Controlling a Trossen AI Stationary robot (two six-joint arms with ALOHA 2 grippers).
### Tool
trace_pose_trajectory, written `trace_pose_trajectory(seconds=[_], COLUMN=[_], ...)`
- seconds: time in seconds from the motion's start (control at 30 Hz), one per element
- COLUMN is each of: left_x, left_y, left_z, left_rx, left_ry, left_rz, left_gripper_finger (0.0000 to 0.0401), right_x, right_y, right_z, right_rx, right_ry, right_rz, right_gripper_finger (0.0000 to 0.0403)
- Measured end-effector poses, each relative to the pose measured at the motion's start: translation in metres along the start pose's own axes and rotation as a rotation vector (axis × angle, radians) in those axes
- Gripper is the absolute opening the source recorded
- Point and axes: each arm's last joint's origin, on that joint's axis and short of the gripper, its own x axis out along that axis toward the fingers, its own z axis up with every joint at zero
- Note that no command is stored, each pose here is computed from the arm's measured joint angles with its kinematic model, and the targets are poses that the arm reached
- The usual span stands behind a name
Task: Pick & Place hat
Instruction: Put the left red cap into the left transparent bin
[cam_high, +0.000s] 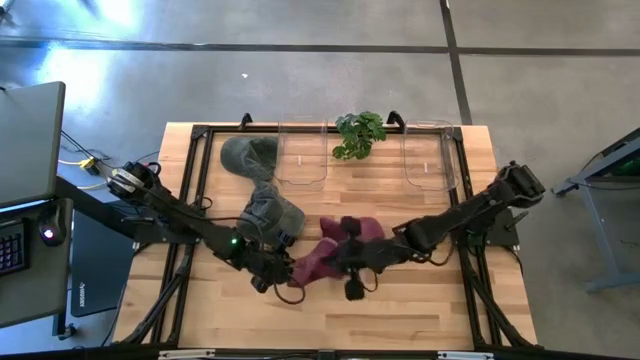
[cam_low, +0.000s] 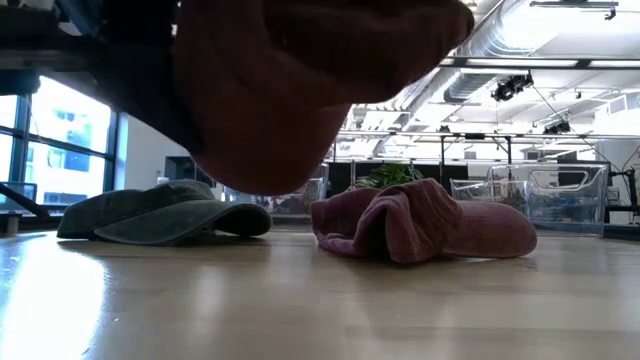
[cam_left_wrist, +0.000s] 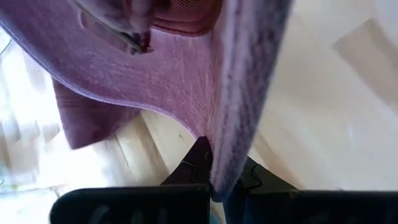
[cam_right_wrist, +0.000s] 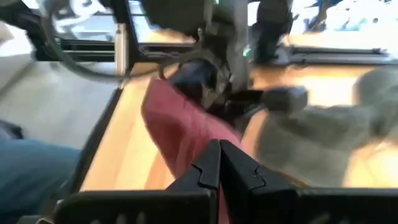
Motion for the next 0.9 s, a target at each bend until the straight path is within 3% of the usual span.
trace_pose_trajectory(seconds=[0.13,0.3,0.47,0.57,0.73,0.9], left_x=[0.000,-0.001,-0.001,-0.001,-0.001,-0.001], left_y=[0.003,0.007,0.008,0.008,0.008,0.007], left_z=[-0.002,-0.003,-0.003,-0.003,-0.003,-0.002], left_rx=[0.008,0.014,0.016,0.016,0.016,0.013], left_ry=[0.035,0.076,0.084,0.084,0.084,0.068], left_rz=[0.100,0.243,0.274,0.274,0.274,0.239], left_gripper_finger=[0.0000,0.0000,0.0000,0.0000,0.0000,0.0000], right_x=[-0.003,0.022,0.055,0.061,0.064,0.069], right_y=[0.025,0.048,0.053,0.047,0.030,0.013], right_z=[0.000,-0.021,-0.029,-0.018,-0.014,-0.022], right_rx=[-0.121,-0.303,-0.391,-0.354,-0.241,-0.112], right_ry=[0.021,0.033,-0.014,-0.071,-0.072,0.016], right_rz=[-0.012,-0.160,-0.200,-0.244,-0.445,-0.410], right_gripper_finger=[0.0001,0.0001,0.0001,0.0001,0.0000,0.0000])
